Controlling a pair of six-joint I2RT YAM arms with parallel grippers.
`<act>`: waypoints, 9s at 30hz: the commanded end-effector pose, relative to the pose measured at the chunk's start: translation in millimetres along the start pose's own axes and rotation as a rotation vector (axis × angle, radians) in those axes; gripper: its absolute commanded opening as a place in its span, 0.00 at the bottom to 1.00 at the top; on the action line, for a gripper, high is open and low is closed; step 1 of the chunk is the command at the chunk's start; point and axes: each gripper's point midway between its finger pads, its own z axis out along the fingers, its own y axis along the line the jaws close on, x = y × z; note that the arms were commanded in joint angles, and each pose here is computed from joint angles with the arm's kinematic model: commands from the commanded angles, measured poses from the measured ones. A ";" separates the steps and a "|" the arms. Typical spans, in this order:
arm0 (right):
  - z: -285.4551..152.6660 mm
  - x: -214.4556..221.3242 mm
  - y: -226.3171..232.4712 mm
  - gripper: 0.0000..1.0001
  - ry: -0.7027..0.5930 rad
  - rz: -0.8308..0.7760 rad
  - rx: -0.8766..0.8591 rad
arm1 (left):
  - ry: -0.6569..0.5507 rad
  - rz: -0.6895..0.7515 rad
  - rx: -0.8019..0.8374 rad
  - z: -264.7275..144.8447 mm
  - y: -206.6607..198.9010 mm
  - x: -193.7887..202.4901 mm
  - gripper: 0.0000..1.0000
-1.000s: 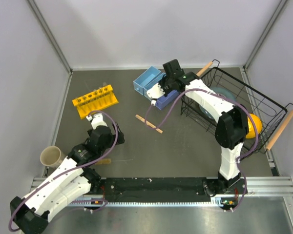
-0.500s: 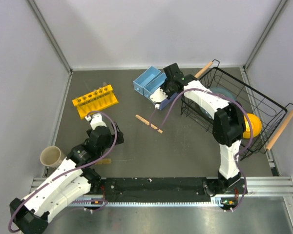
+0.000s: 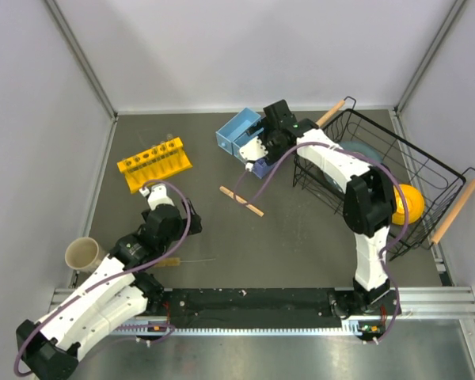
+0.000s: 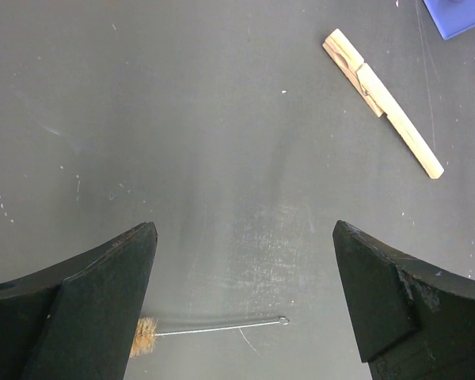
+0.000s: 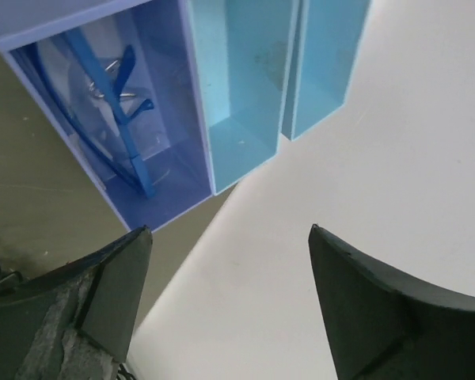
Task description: Organize the chemistry lab equipment
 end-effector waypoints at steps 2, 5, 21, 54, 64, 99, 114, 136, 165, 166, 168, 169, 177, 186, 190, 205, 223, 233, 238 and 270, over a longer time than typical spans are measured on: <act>-91.3 -26.2 -63.1 0.99 -0.078 0.252 0.243 | -0.042 -0.034 0.069 -7.8 -18.3 -19.2 0.99; -94.5 -66.6 -44.2 0.99 -0.199 0.547 0.201 | -0.062 -0.052 0.090 -15.8 -20.8 -27.1 0.99; -25.8 -198.2 54.6 0.79 -0.426 1.503 -0.502 | -0.074 -0.127 0.074 -43.2 1.8 -22.4 0.99; 56.2 -200.1 99.0 0.10 -0.097 1.366 -0.425 | -0.102 -0.145 0.070 -48.3 7.4 -24.8 0.99; -33.2 -148.6 31.2 0.07 -0.153 0.801 -0.249 | -0.119 -0.152 0.078 -51.9 8.7 -27.4 0.99; 41.0 3.1 -61.5 0.16 0.140 -0.216 0.010 | -0.140 -0.164 0.093 -53.6 10.6 -27.1 0.99; 69.0 -1.2 -38.7 0.22 0.127 -0.154 -0.029 | -0.133 -0.172 0.106 -57.8 8.2 -28.4 0.99; -109.5 -56.5 -77.8 0.57 -0.145 0.592 0.282 | -0.005 -0.315 0.156 -87.0 -13.9 -32.9 0.99; -147.0 -251.0 132.6 0.71 -0.934 1.153 -0.596 | 0.427 -0.730 -0.592 -16.7 33.0 104.8 0.88; -145.4 -251.2 133.6 0.72 -0.932 1.153 -0.600 | 0.427 -0.721 -0.613 -14.2 36.1 108.3 0.87; -144.6 -251.5 135.3 0.72 -0.929 1.156 -0.607 | 0.417 -0.706 -0.634 -7.2 40.9 112.1 0.85; -145.1 -252.1 135.6 0.72 -0.931 1.152 -0.607 | 0.418 -0.703 -0.642 -4.8 42.3 113.9 0.82; -146.2 -249.3 137.3 0.72 -0.923 1.135 -0.580 | 0.453 -0.665 -0.707 7.7 47.5 122.6 0.54; -147.7 -247.5 136.8 0.72 -0.919 1.122 -0.559 | 0.490 -0.629 -0.707 8.3 50.7 132.8 0.14; -147.4 -246.6 137.6 0.72 -0.913 1.118 -0.552 | 0.484 -0.568 -0.641 12.1 41.0 119.8 0.10; -169.0 -243.7 121.3 0.73 -0.944 1.130 -0.498 | 0.385 -0.070 0.436 -5.5 -93.9 48.6 0.00; -220.2 -204.0 -28.6 0.73 -0.923 1.941 -0.311 | -0.065 0.258 1.080 -84.8 -199.0 -54.4 0.00; -210.7 -233.1 -25.1 0.47 -0.945 1.904 -0.418 | -0.033 0.243 1.112 -90.1 -205.5 -53.9 0.00; -214.8 -236.2 -34.9 0.05 -0.985 1.867 -0.425 | -0.008 0.218 1.101 -88.7 -204.5 -50.6 0.01; -218.5 -189.8 -49.8 0.00 -1.072 2.087 -0.381 | -0.026 -0.055 0.982 -76.3 -194.7 -64.7 0.45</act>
